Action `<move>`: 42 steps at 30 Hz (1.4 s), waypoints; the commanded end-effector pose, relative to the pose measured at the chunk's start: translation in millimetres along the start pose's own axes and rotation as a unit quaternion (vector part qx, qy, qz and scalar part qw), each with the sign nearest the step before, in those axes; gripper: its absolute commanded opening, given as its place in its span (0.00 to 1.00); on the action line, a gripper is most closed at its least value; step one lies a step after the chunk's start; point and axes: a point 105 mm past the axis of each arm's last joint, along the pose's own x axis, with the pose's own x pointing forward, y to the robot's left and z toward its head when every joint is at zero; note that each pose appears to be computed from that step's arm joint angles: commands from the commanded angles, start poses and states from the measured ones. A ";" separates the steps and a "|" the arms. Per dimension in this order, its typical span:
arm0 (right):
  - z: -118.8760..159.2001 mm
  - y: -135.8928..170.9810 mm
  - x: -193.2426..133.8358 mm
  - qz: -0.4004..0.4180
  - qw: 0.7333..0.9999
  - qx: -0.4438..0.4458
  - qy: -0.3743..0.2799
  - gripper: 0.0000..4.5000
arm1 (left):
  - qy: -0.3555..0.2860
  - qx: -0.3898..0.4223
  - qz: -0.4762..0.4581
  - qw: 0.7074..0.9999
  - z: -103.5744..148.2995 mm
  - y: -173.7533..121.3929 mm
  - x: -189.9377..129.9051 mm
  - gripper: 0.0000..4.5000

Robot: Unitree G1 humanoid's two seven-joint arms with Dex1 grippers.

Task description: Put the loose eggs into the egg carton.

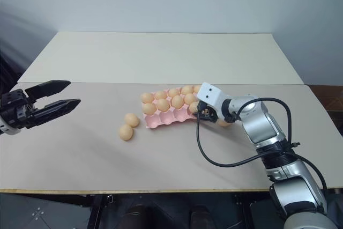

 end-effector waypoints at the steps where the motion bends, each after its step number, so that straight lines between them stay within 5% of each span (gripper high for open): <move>1: 22.0 -20.6 -16.5 -0.045 0.998 -0.003 -0.034 0.95 | -0.012 0.026 -0.002 1.000 10.8 -2.5 -2.6 1.00; 8: 31.3 -32.0 -76.9 -0.060 0.994 0.036 -0.078 0.99 | 0.001 0.024 0.002 1.000 7.3 1.9 -10.0 1.00; 12: 15.5 -26.1 -124.2 -0.049 0.993 0.052 -0.097 0.99 | 0.016 0.018 0.023 0.999 -1.2 9.8 -21.5 1.00; 17: -16.4 -12.0 -142.8 -0.036 0.996 0.054 -0.061 0.99 | 0.037 0.012 0.015 0.999 -15.5 8.5 -28.3 1.00; 25: -39.0 -13.6 -129.0 -0.051 0.996 0.071 -0.033 0.99 | 0.033 0.010 0.010 0.999 -16.7 9.7 -23.6 1.00; 36: -76.8 -21.1 -51.3 -0.049 0.997 0.052 0.043 0.99 | 0.029 0.016 -0.009 0.999 -11.2 1.6 -15.1 1.00; 42: -77.4 -28.6 -48.6 -0.065 0.995 0.057 0.044 0.63 | 0.030 0.019 -0.003 0.999 -9.4 1.4 -17.6 1.00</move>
